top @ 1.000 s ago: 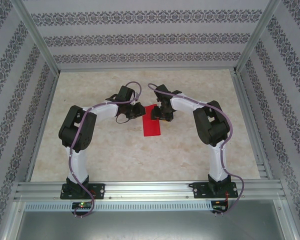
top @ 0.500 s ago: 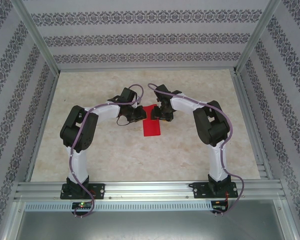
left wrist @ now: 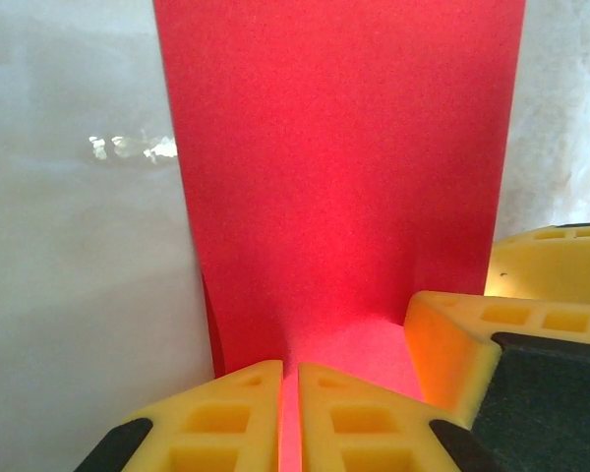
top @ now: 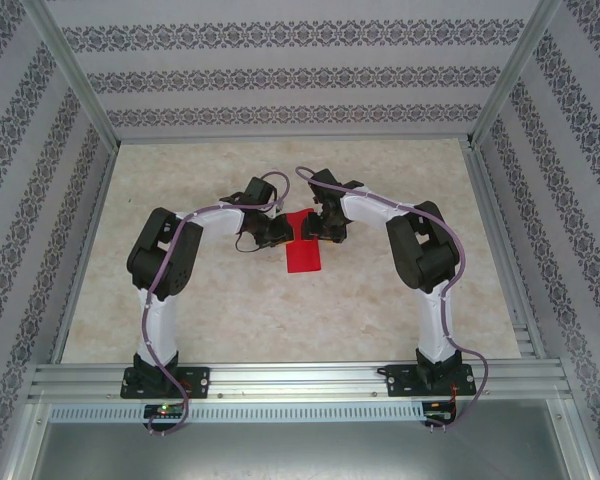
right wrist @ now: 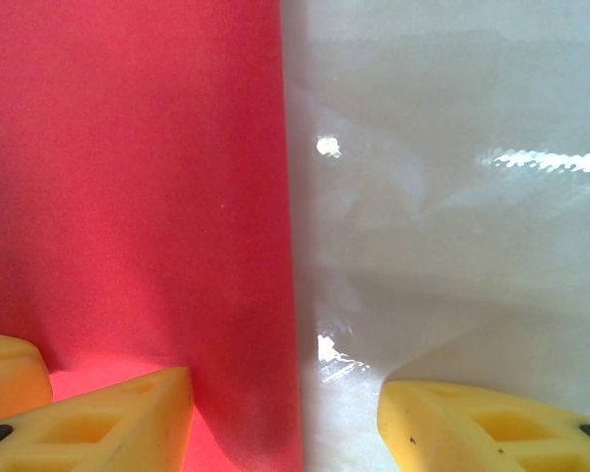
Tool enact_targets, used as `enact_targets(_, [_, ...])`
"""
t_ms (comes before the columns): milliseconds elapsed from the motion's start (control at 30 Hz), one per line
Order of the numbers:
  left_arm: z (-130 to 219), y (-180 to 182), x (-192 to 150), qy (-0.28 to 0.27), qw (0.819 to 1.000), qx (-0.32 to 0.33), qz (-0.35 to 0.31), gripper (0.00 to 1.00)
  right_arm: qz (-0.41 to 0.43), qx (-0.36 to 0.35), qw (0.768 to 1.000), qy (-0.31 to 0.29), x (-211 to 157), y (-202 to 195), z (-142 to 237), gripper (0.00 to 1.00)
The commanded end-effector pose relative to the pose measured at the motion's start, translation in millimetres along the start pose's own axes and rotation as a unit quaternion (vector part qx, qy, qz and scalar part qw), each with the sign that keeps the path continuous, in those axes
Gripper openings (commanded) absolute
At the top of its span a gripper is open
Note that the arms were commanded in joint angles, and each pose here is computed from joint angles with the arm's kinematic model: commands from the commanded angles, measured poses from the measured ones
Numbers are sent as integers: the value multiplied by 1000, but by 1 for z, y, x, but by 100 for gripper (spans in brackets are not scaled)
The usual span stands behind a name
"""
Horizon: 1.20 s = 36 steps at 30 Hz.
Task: Fold a paper plane with a square sheet of paper (pick it up from the middle)
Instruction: Hold the square sheet of paper at the center of the table.
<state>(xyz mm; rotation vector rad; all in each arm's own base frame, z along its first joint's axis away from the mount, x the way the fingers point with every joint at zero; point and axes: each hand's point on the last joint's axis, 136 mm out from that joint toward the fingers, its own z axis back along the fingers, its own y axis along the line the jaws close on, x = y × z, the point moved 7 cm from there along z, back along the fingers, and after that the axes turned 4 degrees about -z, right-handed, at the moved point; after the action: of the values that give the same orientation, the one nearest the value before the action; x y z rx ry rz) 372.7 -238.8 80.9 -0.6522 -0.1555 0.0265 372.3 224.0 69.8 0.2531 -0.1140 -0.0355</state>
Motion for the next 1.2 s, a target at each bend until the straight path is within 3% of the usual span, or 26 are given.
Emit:
enact_targets(0, [-4, -3, 0, 8, 1000, 7, -13, 14, -24, -124, 987, 100, -43, -63, -78, 59])
enact_targets(833, [-10, 5, -1, 16, 999, 33, -15, 14, -23, -134, 986, 98, -46, -63, -78, 59])
enact_targets(1167, [-14, 17, -6, 40, 997, 70, -6, 14, -29, -90, 992, 78, -34, -46, -57, 58])
